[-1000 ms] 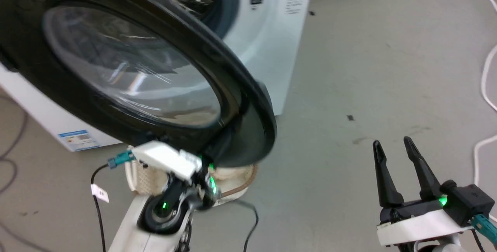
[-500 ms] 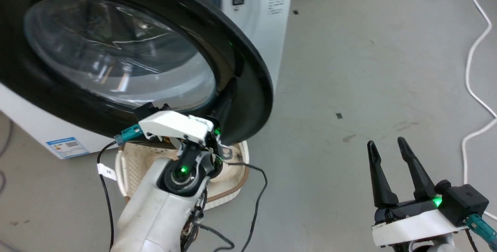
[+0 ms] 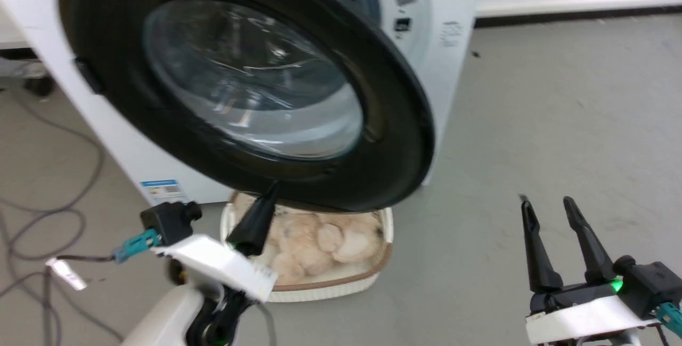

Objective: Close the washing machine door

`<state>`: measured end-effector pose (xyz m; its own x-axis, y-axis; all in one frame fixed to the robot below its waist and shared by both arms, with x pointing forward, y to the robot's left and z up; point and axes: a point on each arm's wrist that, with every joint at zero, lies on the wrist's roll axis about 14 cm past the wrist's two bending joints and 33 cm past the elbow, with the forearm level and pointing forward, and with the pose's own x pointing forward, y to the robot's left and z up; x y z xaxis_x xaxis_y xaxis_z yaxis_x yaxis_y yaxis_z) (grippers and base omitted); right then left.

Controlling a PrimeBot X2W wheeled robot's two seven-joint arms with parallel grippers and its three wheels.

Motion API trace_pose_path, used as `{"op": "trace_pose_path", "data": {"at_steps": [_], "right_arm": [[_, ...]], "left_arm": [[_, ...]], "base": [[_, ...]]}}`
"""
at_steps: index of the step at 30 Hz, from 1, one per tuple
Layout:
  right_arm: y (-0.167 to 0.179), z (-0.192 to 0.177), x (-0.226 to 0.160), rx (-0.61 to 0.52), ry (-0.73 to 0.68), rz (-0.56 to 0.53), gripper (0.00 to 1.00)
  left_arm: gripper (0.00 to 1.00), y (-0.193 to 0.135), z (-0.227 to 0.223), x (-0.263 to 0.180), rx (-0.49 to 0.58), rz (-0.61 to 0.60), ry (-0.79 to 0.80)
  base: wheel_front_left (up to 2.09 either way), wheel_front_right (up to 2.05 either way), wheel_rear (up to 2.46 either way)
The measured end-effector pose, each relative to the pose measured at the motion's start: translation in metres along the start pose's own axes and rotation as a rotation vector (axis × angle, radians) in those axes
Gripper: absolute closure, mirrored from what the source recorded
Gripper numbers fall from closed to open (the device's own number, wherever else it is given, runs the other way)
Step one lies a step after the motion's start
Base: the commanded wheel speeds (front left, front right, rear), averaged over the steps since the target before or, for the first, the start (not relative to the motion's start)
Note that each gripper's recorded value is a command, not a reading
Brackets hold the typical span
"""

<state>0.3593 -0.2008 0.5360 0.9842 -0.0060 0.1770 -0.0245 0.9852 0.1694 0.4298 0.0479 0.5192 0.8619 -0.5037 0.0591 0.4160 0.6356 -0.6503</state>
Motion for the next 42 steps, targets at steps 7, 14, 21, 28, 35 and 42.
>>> {"op": "trace_pose_path", "data": {"at_steps": [7, 14, 21, 28, 35, 42], "right_arm": [[0.023, 0.004, 0.008, 0.007, -0.016, 0.080, 0.00], [0.042, 0.000, 0.013, 0.015, -0.008, 0.146, 0.00], [0.052, -0.004, 0.014, 0.023, 0.007, 0.180, 0.00], [0.062, -0.014, 0.016, 0.022, 0.034, 0.218, 0.80], [0.098, -0.036, 0.014, 0.024, 0.113, 0.388, 1.00], [0.118, -0.045, 0.048, -0.024, 0.124, 0.530, 1.00]], "left_arm": [[0.00, 0.013, 0.084, -0.044, 0.398, 0.126, -0.262], [0.00, 0.018, 0.085, -0.090, 0.581, 0.253, -0.322], [0.00, 0.030, 0.064, -0.109, 0.628, 0.322, -0.273], [0.00, 0.035, 0.055, -0.114, 0.672, 0.366, -0.251], [0.00, 0.046, 0.053, -0.120, 0.651, 0.416, -0.248], [0.00, 0.060, 0.052, -0.121, 0.636, 0.463, -0.239]], "base": [[0.00, 0.00, 0.00], [0.00, 0.00, 0.00], [0.00, 0.00, 0.00], [0.00, 0.00, 0.00], [0.00, 0.00, 0.00], [0.00, 0.00, 0.00]]}}
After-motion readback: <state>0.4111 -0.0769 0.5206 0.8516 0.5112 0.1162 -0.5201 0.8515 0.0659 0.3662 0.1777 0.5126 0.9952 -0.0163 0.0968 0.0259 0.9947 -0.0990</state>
